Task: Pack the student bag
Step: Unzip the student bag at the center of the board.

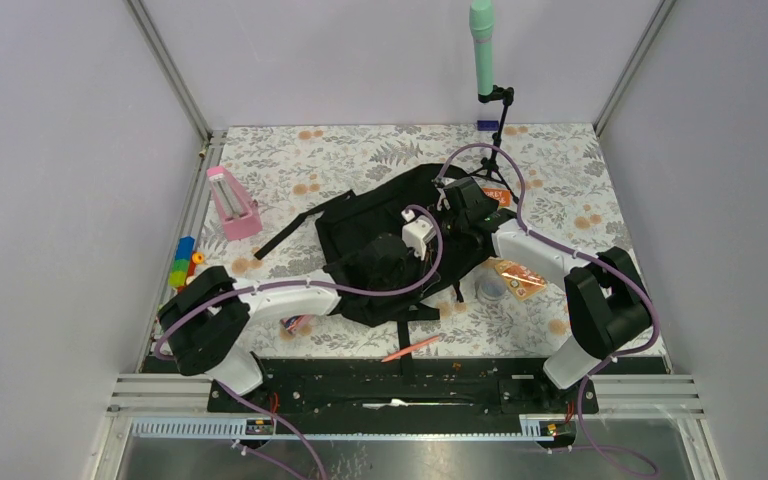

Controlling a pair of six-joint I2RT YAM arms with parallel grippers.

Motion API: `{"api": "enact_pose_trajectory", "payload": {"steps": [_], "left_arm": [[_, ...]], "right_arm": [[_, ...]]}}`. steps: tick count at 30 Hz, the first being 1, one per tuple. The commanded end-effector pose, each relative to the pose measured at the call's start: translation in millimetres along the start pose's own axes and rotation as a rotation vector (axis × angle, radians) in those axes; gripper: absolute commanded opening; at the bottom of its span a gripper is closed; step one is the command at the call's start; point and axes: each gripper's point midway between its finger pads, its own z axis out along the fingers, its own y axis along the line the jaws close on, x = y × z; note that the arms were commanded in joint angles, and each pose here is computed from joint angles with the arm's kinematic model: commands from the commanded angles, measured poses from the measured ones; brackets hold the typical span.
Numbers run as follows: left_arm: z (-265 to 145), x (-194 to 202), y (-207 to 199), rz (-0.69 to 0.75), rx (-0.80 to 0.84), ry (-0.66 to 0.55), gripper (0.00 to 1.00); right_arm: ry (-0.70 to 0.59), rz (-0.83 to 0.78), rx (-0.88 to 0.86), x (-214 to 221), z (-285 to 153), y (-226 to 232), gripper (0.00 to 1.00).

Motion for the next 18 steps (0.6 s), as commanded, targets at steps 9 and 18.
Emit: {"api": "enact_pose_trajectory", "payload": {"steps": [9, 18], "left_arm": [[-58.9, -80.3, -5.7, 0.065, -0.186, -0.172, 0.62], [-104.1, -109.3, 69.1, -0.089, -0.415, -0.228, 0.85]], "right_arm": [[-0.110, -0.043, -0.045, -32.8, -18.6, 18.0, 0.00], [-0.106, -0.072, -0.051, -29.7, -20.7, 17.4, 0.00]]}}
